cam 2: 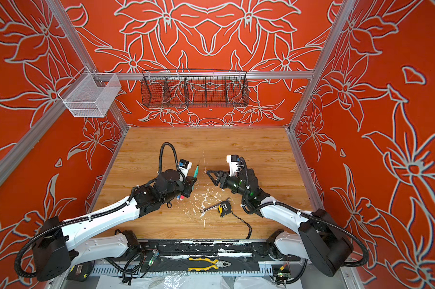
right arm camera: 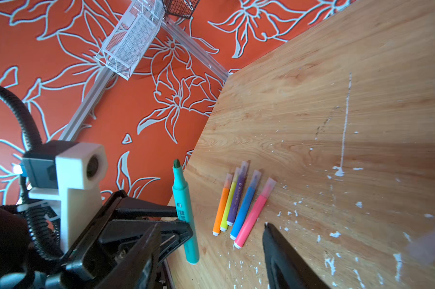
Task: Insert the pens into the pen caps
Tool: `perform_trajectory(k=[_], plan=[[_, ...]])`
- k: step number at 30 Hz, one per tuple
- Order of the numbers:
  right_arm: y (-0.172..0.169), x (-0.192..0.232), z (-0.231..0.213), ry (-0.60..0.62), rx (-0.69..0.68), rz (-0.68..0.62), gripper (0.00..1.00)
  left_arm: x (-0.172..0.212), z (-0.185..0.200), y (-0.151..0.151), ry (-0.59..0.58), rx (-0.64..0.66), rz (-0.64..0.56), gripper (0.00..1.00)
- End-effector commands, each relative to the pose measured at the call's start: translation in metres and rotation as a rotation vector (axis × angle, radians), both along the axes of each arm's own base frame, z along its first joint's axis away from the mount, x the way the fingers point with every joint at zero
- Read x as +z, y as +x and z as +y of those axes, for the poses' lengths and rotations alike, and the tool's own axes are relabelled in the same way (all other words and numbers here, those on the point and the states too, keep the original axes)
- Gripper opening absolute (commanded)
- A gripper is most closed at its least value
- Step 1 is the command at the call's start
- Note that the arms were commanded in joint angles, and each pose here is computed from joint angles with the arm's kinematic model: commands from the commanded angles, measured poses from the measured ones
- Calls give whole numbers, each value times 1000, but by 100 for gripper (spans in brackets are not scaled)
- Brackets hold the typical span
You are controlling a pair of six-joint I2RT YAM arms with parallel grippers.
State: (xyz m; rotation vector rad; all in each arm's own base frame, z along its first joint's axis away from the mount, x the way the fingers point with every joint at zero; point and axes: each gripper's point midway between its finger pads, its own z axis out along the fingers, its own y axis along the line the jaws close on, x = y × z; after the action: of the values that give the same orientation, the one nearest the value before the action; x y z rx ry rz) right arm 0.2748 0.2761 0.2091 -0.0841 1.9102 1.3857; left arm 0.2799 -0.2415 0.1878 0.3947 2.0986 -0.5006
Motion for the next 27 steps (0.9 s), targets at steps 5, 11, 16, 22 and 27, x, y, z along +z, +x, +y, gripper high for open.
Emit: perform_trajectory(k=[5,11,16,22,27], plan=[[-12,21,31,27,126,-62,64,8,-20,6,-39,-62,-5,0],[-8,11,33,-4,114,-33,61,11,-34,-2,-69,-141,12,0],[-3,3,29,-48,82,-12,58,12,-40,-8,-86,-187,8,0],[-1,2,27,-64,64,-6,45,16,-50,-17,-108,-245,22,0],[1,-3,27,-76,52,6,34,13,-53,-19,-106,-270,28,0]])
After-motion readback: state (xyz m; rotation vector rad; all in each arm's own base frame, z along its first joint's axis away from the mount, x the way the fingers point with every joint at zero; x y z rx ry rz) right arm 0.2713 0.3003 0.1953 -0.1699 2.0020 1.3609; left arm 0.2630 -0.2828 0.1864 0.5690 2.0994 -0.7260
